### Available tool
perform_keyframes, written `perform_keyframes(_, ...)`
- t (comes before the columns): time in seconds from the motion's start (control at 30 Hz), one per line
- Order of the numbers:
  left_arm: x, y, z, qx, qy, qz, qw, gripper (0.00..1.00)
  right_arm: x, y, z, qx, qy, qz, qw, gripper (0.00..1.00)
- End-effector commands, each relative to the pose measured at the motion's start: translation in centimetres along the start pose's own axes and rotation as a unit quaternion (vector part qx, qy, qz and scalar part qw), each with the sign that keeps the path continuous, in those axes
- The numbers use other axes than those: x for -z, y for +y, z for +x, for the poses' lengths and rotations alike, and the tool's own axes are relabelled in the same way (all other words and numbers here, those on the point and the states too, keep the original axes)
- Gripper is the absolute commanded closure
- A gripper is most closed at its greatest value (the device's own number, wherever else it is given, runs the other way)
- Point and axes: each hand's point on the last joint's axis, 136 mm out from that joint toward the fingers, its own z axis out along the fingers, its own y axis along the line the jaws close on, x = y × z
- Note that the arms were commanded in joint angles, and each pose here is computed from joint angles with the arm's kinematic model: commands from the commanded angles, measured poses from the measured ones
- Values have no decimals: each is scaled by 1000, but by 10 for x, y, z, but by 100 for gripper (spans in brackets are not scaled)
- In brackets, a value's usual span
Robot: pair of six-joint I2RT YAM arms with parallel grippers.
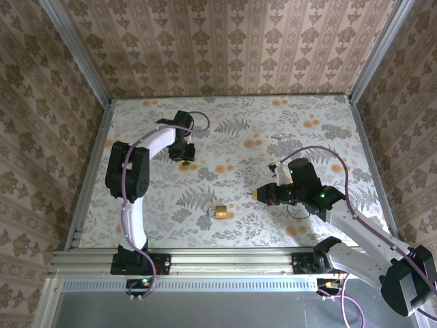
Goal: Unlock with the key
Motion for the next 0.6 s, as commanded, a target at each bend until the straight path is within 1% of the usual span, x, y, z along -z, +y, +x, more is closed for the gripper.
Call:
perform_keyframes(0.0, -40, 26, 44, 19, 76, -20, 997, 81, -1, -6, 0, 5, -2, 11, 1000, 100)
perform_keyframes(0.17, -35, 30, 45, 42, 55, 15, 997, 90, -1, -7, 0, 3, -4, 11, 1000, 100)
perform_keyframes(0.27, -32, 32, 45, 50, 41, 32, 997, 92, -1, -8, 1, 2, -3, 11, 1000, 100)
perform_keyframes(0.4, -20, 34, 39, 75, 7, 71, 995, 94, -1, -7, 0, 1, -5, 11, 1000, 100)
perform_keyframes(0.57, -6, 34, 30, 113, -38, 142, 983, 96, -2, -8, 0, -1, -4, 11, 1000, 100)
